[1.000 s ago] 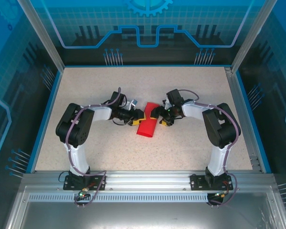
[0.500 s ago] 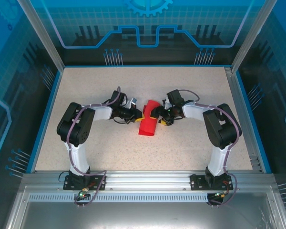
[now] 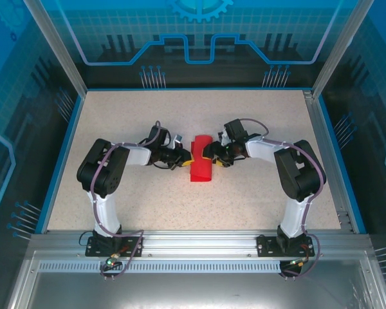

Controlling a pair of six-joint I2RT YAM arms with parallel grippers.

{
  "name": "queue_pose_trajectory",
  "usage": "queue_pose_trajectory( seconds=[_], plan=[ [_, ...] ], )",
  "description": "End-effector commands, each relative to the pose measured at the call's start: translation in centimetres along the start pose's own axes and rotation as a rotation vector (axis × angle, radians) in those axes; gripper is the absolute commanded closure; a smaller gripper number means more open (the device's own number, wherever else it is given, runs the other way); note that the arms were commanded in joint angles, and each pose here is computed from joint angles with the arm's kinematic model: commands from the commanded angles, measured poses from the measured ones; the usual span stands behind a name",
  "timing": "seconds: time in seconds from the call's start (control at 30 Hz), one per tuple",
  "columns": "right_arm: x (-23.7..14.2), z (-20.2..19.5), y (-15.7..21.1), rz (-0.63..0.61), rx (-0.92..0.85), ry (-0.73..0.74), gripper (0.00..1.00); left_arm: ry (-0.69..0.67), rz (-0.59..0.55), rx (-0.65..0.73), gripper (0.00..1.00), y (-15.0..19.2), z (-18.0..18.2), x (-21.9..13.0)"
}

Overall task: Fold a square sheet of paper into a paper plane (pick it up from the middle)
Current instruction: Hold the square sheet of paper at the center of the table.

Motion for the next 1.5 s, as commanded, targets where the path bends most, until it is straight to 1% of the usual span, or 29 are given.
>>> queue_pose_trajectory(
  seconds=[0.0,0.13,0.5,0.6,0.67,0.77,0.8,0.83,0.93,0.97,1.07,1.13,1.2,1.37,1.47],
  plan=[
    [-0.5,0.0,-0.5,-0.004,-0.017,0.007,0.39,0.000,-0.007,-0.018,0.95,0.3,0.2,0.2],
    [-0.3,-0.3,-0.8,0.008,-0.021,0.038,0.43,0.002,-0.008,-0.015,0.95,0.4,0.2,0.2],
    [1.0,-1.3,-1.4,0.035,-0.041,0.141,0.44,0.007,-0.006,-0.006,0.93,0.7,0.0,-0.1],
    [1.3,-1.5,-1.2,0.044,-0.056,0.169,0.44,0.010,-0.005,0.002,0.91,0.9,-0.1,-0.2],
    [1.5,-1.6,-1.1,0.049,-0.071,0.203,0.44,0.011,-0.005,0.006,0.89,1.1,-0.2,-0.3],
    [1.8,-2.0,-0.8,0.056,-0.095,0.269,0.44,0.008,-0.013,0.024,0.80,1.2,-0.5,-0.7],
    [2.0,-2.1,-0.7,0.057,-0.103,0.289,0.44,-0.003,-0.024,0.034,0.75,1.3,-0.7,-1.1],
    [2.1,-2.3,-0.6,0.061,-0.107,0.306,0.44,-0.027,-0.036,0.042,0.67,1.4,-0.8,-1.4],
    [2.3,-2.7,-0.5,0.060,-0.108,0.347,0.43,-0.123,-0.084,0.062,0.62,1.4,-0.8,-2.9],
    [2.4,-2.9,-0.6,0.057,-0.103,0.354,0.43,-0.158,-0.104,0.062,0.57,1.3,-0.7,-3.4],
    [2.2,-3.3,-0.8,0.035,-0.074,0.368,0.42,-0.214,-0.148,0.078,0.56,1.2,-1.0,-4.6],
    [2.1,-3.0,-0.8,0.027,-0.061,0.339,0.42,-0.239,-0.169,0.085,0.54,1.1,-1.2,-5.2],
    [2.2,-2.8,-0.9,0.030,-0.053,0.305,0.42,-0.248,-0.179,0.092,0.54,1.0,-1.4,-5.5],
    [1.6,-3.0,-1.1,0.002,-0.013,0.305,0.45,-0.255,-0.185,0.089,0.53,0.9,-1.3,-5.5],
    [1.8,-3.1,-0.9,0.013,0.014,0.292,0.46,-0.257,-0.182,0.083,0.53,1.0,-1.1,-5.4]
  ],
)
Point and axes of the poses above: each hand's point on the last joint's axis, 136 mm out from that joint toward the fingers, its own x axis out along the fingers, its own z axis along the line the jaws close on, y = z × x, the point moved 4 cm from there along -x, back along the fingers, and after that the axes turned 12 degrees about x, right-handed, at the moved point
